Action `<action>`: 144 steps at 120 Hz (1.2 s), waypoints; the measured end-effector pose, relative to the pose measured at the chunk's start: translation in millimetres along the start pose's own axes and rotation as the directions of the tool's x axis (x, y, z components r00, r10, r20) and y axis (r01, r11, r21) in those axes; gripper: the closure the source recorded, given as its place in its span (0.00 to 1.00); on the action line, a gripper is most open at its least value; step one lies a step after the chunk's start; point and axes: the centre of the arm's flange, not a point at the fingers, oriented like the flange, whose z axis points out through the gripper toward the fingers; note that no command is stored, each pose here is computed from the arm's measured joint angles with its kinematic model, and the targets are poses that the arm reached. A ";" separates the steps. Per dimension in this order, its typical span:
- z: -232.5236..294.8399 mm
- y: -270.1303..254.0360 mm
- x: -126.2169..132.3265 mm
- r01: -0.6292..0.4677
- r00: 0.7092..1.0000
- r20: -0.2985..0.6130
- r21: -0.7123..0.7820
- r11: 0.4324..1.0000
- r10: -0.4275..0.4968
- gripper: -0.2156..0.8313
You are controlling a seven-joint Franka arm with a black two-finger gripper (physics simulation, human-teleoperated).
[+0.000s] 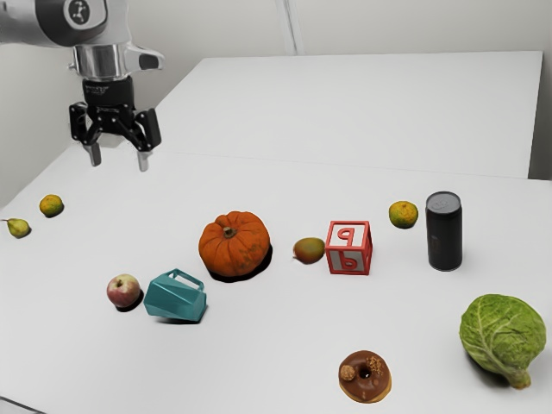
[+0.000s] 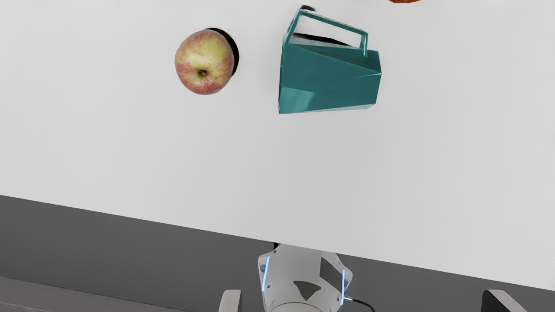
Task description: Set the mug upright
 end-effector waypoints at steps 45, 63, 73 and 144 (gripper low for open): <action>157.1 -153.3 38.2 0.239 0.969 0.062 -0.478 0.845 -0.239 0.21; 220.0 -131.2 49.5 0.206 0.972 0.043 -0.635 0.744 -0.232 0.21; 253.5 -129.6 48.3 0.204 0.968 0.033 -0.678 0.706 -0.248 0.21; 349.2 -128.5 35.5 -0.063 0.960 -0.213 -0.795 0.603 -0.180 0.21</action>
